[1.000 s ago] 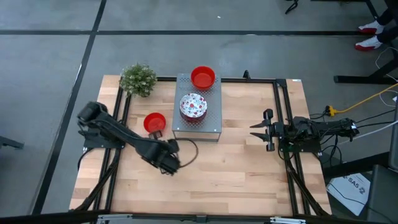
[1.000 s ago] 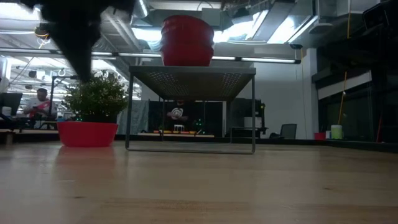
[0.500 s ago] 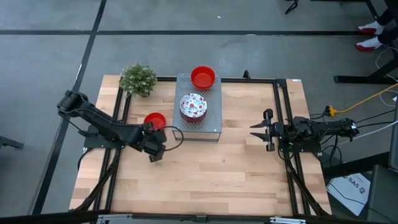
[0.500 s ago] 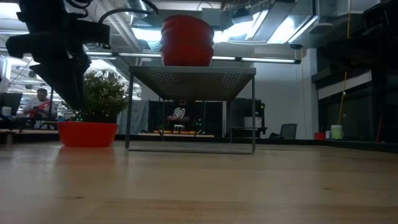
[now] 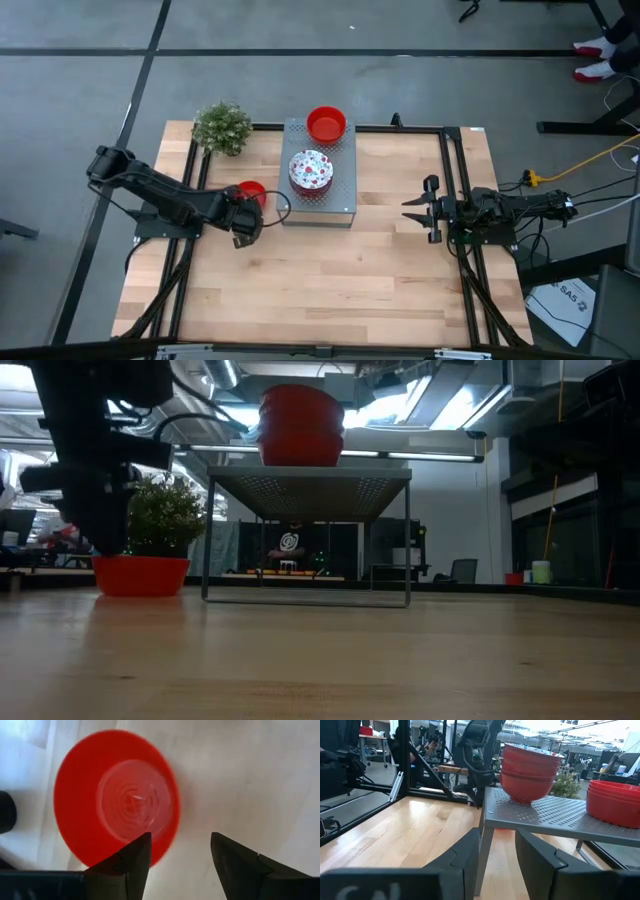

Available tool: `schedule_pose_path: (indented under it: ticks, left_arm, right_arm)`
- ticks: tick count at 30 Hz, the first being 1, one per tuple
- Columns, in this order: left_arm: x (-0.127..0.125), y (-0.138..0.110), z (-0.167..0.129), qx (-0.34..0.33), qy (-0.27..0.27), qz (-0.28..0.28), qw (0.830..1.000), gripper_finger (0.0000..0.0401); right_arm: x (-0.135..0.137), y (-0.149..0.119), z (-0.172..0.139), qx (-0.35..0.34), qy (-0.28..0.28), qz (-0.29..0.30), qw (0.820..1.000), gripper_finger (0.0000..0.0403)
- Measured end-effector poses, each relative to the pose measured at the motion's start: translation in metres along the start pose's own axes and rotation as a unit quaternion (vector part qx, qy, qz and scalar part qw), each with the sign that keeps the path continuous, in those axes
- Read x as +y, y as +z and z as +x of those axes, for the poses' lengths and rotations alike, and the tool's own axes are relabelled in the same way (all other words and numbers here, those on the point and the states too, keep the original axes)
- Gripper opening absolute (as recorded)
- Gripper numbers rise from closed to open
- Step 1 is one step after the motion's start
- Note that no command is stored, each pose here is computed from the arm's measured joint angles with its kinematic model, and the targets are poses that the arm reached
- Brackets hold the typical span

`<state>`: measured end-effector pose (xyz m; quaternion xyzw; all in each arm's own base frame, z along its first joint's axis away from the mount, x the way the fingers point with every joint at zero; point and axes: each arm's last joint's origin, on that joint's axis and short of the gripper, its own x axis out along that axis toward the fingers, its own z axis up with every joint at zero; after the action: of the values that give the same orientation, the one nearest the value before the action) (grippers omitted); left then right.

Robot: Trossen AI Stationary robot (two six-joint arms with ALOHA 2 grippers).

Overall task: Pick & Place Mini bowls
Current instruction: Stack the red bowl on the red bowl on the shelf

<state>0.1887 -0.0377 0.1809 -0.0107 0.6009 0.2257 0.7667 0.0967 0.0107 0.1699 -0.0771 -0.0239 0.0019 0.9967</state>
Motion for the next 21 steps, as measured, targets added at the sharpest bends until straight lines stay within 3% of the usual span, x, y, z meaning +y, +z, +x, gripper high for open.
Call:
schedule_pose_path:
  ticks: [13, 17, 21]
  left_arm:
    - [0.005, -0.003, 0.025, -0.028, -0.003, 0.054, 0.998, 0.0179]
    - [0.003, -0.004, 0.028, -0.025, -0.024, 0.070, 0.997, 0.0141]
    - [0.002, -0.005, 0.028, -0.017, -0.042, 0.066, 0.997, 0.0072]
  right_arm:
    - [0.000, 0.000, 0.000, 0.000, 0.000, 0.000, 1.000, 0.0127]
    - [0.000, 0.000, 0.000, 0.000, 0.000, 0.000, 1.000, 0.0127]
    - [0.000, 0.000, 0.000, 0.000, 0.000, 0.000, 1.000, 0.0127]
